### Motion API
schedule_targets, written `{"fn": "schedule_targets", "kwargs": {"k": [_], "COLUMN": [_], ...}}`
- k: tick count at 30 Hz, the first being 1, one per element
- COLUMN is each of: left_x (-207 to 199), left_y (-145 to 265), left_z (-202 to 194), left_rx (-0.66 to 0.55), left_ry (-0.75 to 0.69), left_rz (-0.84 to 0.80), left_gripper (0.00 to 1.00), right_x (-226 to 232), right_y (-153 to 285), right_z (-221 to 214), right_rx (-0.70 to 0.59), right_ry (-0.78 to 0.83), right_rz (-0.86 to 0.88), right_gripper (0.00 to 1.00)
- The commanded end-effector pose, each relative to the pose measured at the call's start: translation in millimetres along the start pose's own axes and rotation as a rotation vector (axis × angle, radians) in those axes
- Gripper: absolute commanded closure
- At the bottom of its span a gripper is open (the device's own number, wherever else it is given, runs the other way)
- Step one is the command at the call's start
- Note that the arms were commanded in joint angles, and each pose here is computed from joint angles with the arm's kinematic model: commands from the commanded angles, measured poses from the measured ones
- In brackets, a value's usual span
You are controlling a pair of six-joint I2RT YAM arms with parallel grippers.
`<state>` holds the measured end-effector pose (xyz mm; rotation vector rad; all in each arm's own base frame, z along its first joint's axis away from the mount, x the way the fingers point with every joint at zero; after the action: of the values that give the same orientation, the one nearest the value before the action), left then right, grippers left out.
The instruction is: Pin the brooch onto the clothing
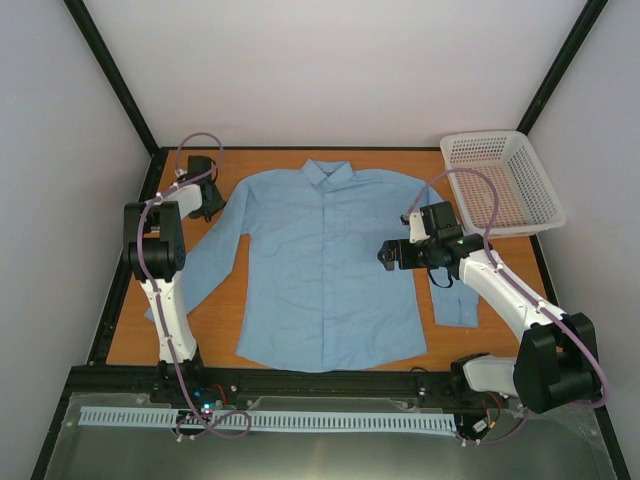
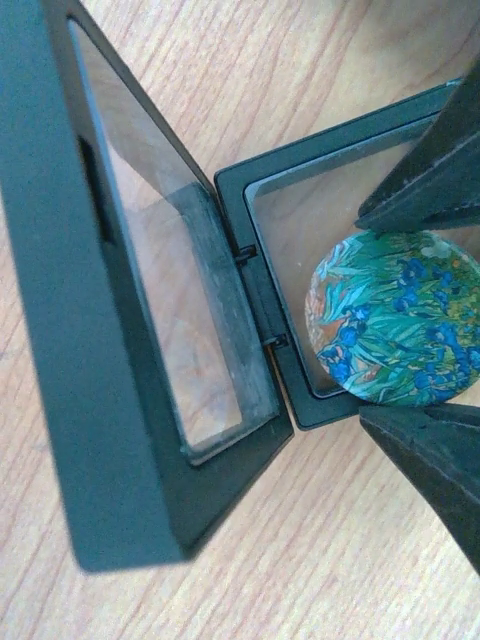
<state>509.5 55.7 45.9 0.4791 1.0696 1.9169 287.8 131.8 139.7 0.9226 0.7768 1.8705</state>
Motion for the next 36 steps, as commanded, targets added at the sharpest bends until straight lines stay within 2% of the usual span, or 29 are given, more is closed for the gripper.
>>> {"fn": "schedule_targets", "kwargs": {"k": [1,6,16,20,26,29,36], "left_x": [-3,-2,1,1,-1,-2,2], "left_y": [-5,3,17,18,13,14,26], "left_z": [3,9,15,16,20,22,28], "left_rx": [-0.009,-0.029,-0.054,-0.060,-0.068,-0.071,-0.096], "left_ry": [0.008,0.007,0.009,0.016,0.008,0.004,0.001], "left_rz": [-0.009,-0.009,-0.007,-0.006,-0.003,-0.001,0.025], "left_gripper": [0.56,0.65,0.66,0.70,0.81,0.90,0.94], "right_x": [-1,-1,1,0,0,0,0], "right_y": [4,4,2,2,2,2,-1], "right_z": [2,3,2,2,-1,-2,-3], "right_rx": [-0.019,-0.020,-0.014,-0.016,-0.012,-0.008,-0.004], "right_ry": [-0.002,-0.003,-0.008,-0.008,-0.009,-0.011,-0.018], "right_rz": [-0.007,-0.007,0.010,0.009,0.006,0.005,0.015], "right_gripper": [0.00,0.00,0.00,0.00,0.00,0.00,0.00]}}
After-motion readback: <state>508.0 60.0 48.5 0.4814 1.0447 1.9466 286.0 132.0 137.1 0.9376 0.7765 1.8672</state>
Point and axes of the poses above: each gripper's point midway between its finger pads, its own y axis back along the fingers, its own x axis along the line the jaws close on, z = x × y, the point moved 2 cm from there along y, back along the fingers, and after that the axes turned 3 degrees about y, right-handed, at the moved point
